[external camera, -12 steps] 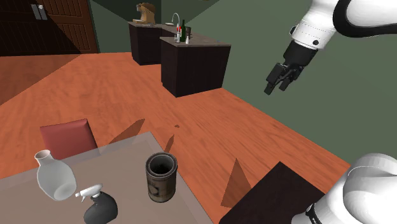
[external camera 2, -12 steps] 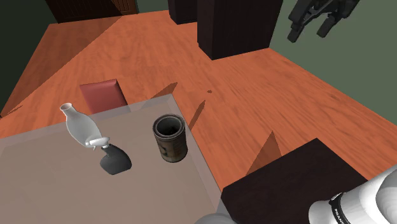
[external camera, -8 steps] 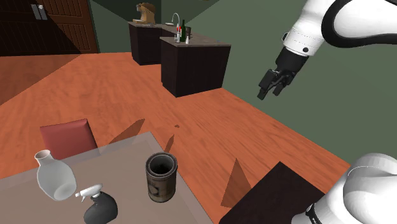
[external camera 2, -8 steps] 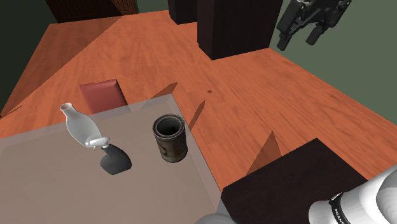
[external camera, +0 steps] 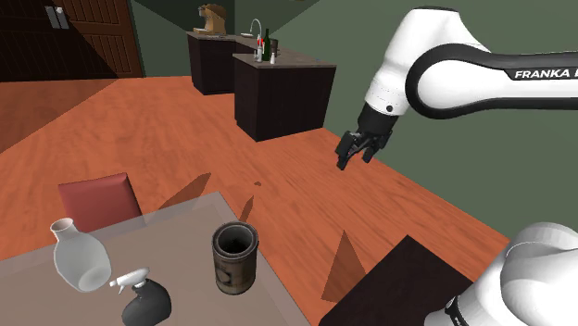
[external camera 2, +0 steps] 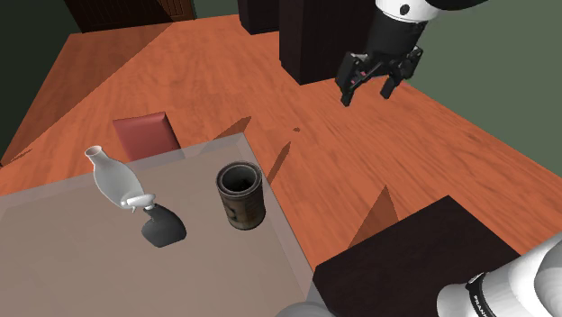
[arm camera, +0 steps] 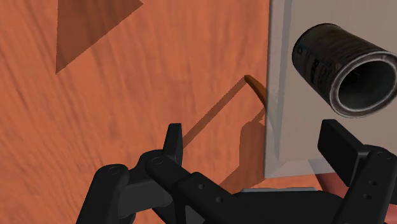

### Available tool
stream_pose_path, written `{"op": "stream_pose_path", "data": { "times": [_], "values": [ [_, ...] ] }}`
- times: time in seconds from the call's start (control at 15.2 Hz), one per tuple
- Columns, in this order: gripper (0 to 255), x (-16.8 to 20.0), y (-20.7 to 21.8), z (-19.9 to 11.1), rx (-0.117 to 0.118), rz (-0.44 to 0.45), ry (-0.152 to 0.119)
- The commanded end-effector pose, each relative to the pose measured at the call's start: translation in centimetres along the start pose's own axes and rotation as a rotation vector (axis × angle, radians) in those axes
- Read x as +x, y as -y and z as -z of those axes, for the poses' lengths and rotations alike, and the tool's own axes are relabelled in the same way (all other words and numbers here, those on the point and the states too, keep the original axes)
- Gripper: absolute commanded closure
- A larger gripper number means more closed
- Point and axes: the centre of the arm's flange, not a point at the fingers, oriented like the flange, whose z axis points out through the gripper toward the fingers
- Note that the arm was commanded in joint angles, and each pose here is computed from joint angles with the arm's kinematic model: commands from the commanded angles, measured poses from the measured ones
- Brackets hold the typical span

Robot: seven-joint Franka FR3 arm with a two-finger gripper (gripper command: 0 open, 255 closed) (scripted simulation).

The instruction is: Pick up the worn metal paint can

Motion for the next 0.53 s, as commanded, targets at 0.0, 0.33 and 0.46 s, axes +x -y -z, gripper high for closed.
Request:
{"op": "stream_pose_path", "data": {
  "times": [0.0,0.33,0.46],
  "values": [
    [0,0.6,1.7,-1.9,-0.001,-0.009,0.002],
    [0,2.1,5.8,-7.0,-0.005,-0.029,0.012],
    [0,2.7,7.3,-9.0,-0.007,-0.037,0.016]
  ]
}}
